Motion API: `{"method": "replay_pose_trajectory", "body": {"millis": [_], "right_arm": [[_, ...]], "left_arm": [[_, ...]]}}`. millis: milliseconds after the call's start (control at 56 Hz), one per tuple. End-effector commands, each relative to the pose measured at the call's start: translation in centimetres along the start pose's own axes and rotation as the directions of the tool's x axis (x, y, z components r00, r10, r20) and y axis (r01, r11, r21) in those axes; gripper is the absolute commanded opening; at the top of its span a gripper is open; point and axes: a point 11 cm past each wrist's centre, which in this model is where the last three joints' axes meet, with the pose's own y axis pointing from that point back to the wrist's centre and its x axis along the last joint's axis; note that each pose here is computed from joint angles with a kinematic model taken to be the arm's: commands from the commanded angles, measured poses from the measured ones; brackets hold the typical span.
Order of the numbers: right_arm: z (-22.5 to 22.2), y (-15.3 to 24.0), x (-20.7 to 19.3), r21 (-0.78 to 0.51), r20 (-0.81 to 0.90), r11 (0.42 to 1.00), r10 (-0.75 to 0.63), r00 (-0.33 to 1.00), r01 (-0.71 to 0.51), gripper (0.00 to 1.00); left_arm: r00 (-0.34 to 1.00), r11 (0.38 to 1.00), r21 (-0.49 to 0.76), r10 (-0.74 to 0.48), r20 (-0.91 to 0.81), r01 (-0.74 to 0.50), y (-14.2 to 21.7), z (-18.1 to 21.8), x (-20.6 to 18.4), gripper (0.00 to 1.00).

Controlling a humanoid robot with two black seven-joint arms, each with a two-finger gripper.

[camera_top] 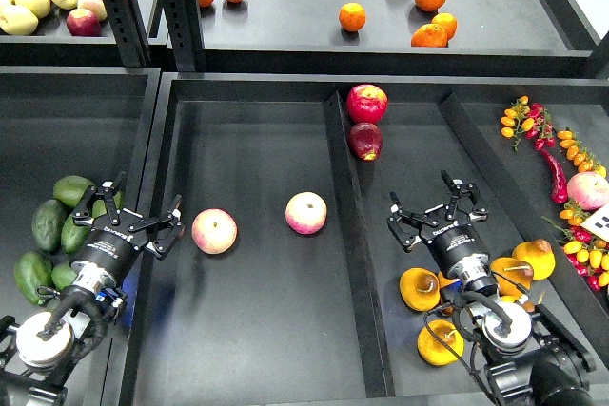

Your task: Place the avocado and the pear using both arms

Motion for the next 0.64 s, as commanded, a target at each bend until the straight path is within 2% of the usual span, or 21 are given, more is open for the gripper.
{"method": "replay_pose_trajectory", "body": {"millis": [0, 625], "right_arm": [[0.0, -0.4, -0.7, -0.003, -0.002, 1.0, -0.02, 1.0, 0.02, 0.99], [-1.0, -0.8, -1.4, 0.041, 0.006, 0.998, -0.039, 0.999, 0.039, 0.99]], "left_arm": [[1.0, 1.0, -0.001, 0.006, -0.003, -0.006, 0.2, -0.1, 0.2, 1.0], [0.999, 0.998, 0.036, 0.044, -0.006, -0.044, 1.5, -1.8, 1.6, 1.0]]}}
